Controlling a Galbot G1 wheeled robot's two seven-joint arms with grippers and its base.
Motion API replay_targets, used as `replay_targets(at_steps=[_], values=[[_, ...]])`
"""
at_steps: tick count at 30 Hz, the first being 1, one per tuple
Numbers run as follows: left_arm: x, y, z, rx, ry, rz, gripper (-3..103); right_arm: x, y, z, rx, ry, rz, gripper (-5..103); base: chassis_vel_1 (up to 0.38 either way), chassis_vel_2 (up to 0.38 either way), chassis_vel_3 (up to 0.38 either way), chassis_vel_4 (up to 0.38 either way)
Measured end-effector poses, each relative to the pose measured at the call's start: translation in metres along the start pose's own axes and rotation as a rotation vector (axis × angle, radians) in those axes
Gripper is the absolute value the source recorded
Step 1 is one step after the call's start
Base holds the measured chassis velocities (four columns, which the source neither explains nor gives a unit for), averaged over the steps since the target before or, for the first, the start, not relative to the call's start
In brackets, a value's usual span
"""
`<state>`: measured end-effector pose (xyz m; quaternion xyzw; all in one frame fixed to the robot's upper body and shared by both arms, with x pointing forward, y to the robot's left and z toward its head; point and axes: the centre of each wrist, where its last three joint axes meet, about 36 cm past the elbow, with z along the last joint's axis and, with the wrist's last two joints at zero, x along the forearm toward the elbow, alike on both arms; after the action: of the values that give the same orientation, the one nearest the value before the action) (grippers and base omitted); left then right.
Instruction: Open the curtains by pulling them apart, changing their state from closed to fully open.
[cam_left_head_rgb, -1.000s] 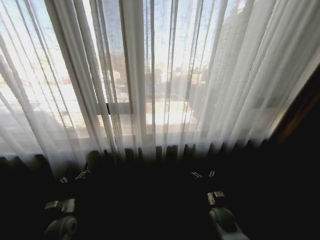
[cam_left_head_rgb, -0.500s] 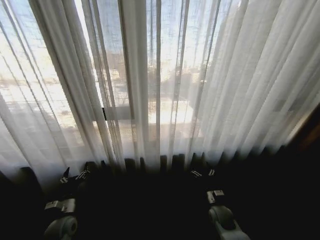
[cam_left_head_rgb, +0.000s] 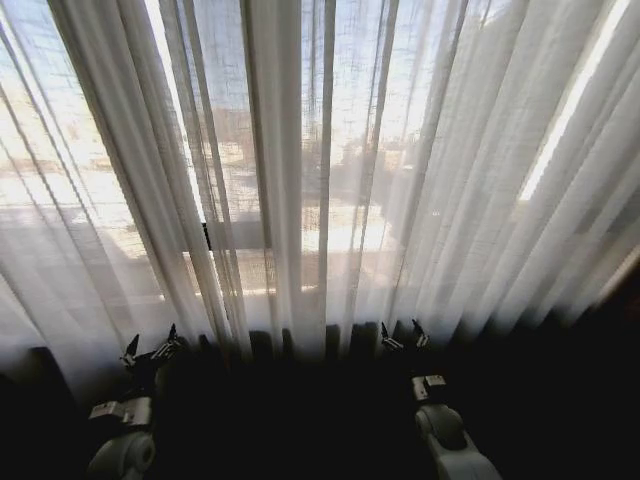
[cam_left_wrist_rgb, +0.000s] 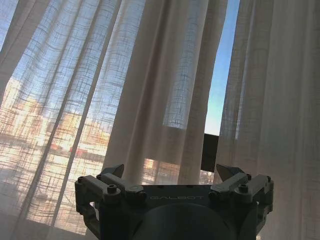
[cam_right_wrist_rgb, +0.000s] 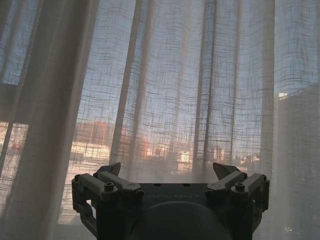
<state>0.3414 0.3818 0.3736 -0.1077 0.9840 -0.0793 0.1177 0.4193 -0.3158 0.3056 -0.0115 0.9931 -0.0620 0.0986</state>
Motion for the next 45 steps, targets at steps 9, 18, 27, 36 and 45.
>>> replay_targets(at_steps=[9, 18, 27, 36, 45], values=[[0.000, 0.000, 0.000, 0.000, 0.000, 0.000, 100, -0.007, 0.001, 0.000, -0.012, -0.005, -0.019, 100, -0.030, 0.030, 0.034, -0.033], [0.000, 0.000, 0.000, 0.000, 0.000, 0.000, 100, -0.014, 0.009, 0.003, -0.021, -0.026, -0.049, 100, -0.157, 0.145, 0.155, -0.148], [0.000, 0.000, 0.000, 0.000, 0.000, 0.000, 100, -0.038, 0.032, 0.011, 0.012, -0.069, -0.114, 100, -0.083, 0.086, 0.075, -0.097], [0.000, 0.000, 0.000, 0.000, 0.000, 0.000, 100, -0.091, 0.077, 0.025, 0.037, -0.055, -0.174, 100, 0.000, 0.000, 0.000, 0.000], [0.000, 0.000, 0.000, 0.000, 0.000, 0.000, 100, -0.161, 0.104, 0.031, 0.018, -0.041, -0.140, 100, 0.000, 0.000, 0.000, 0.000]])
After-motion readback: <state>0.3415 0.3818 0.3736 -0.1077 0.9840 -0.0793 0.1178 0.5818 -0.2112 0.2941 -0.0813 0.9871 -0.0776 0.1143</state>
